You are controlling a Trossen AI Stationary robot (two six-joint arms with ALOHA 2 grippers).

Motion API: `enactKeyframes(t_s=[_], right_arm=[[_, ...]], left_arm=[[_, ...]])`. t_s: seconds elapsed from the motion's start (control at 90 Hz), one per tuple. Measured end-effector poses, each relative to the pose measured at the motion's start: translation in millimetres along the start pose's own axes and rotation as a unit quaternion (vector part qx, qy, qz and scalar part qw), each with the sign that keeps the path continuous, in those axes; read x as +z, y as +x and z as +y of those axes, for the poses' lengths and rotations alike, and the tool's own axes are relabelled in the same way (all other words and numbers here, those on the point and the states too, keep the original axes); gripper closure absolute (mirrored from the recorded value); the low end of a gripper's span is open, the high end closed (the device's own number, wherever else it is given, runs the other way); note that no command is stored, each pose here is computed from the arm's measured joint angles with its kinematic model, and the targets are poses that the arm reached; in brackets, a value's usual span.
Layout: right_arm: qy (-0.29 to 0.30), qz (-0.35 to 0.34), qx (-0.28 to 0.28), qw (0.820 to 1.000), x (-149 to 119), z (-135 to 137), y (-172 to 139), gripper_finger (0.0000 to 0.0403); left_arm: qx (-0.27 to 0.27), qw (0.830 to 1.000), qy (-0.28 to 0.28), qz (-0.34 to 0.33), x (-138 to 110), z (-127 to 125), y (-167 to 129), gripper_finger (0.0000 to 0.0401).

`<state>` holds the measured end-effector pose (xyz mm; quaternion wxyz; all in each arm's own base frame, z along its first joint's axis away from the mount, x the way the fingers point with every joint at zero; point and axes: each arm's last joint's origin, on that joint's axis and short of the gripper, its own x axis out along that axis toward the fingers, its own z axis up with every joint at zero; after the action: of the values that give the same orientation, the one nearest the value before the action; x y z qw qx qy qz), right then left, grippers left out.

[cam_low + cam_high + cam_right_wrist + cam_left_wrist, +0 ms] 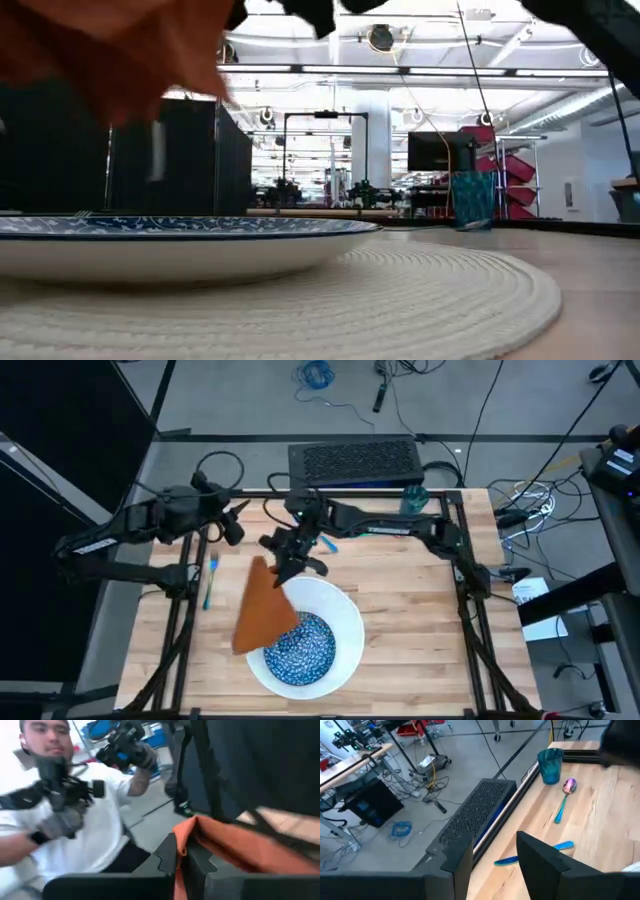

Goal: Set table place
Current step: Fold the orange table napkin

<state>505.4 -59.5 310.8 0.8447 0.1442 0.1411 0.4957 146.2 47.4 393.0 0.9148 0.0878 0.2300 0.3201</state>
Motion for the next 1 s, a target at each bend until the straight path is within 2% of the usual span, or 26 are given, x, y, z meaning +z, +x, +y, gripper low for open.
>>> enactKeyframes(t_s=[0.1, 0.178, 0.311, 0.4, 0.522, 0.722, 0.844, 0.9, 1.0], right_arm=[[0.077, 0.023, -0.017, 0.997, -24, -18, -8, 0.0403], [0.127, 0.046, -0.074, 0.988, -41, -30, -25, 0.0403], [0.170, 0.107, -0.210, 0.957, -62, -40, -58, 0.0402], [0.191, 0.143, -0.255, 0.937, -70, -39, -72, 0.0386], [0.221, 0.162, -0.248, 0.929, -73, -32, -78, 0.0333], [0.245, 0.193, -0.229, 0.922, -79, -22, -67, 0.0204], [0.255, 0.218, -0.222, 0.916, -76, -8, -69, 0.0145], [0.254, 0.234, -0.244, 0.906, -70, 0, -75, 0.0128], [0.256, 0.281, -0.317, 0.869, -62, 17, -90, 0.0113]], left_arm=[[0.000, 1.000, 0.000, 0.000, 0, 0, 0, 0.0267], [0.000, 1.000, 0.000, 0.000, 0, 0, 0, 0.0267], [0.000, 1.000, 0.000, 0.000, 0, 0, 0, 0.0267], [-0.001, 1.000, 0.001, 0.000, 0, 0, 0, 0.0267], [-0.001, 1.000, 0.001, 0.000, 0, 0, 0, 0.0267], [-0.002, 1.000, 0.001, 0.000, 0, 0, 0, 0.0267], [-0.002, 1.000, 0.001, 0.000, 0, 0, 0, 0.0267], [-0.002, 1.000, 0.002, 0.001, 0, 0, 0, 0.0267], [-0.003, 1.000, 0.004, 0.006, -2, 0, 0, 0.0267]])
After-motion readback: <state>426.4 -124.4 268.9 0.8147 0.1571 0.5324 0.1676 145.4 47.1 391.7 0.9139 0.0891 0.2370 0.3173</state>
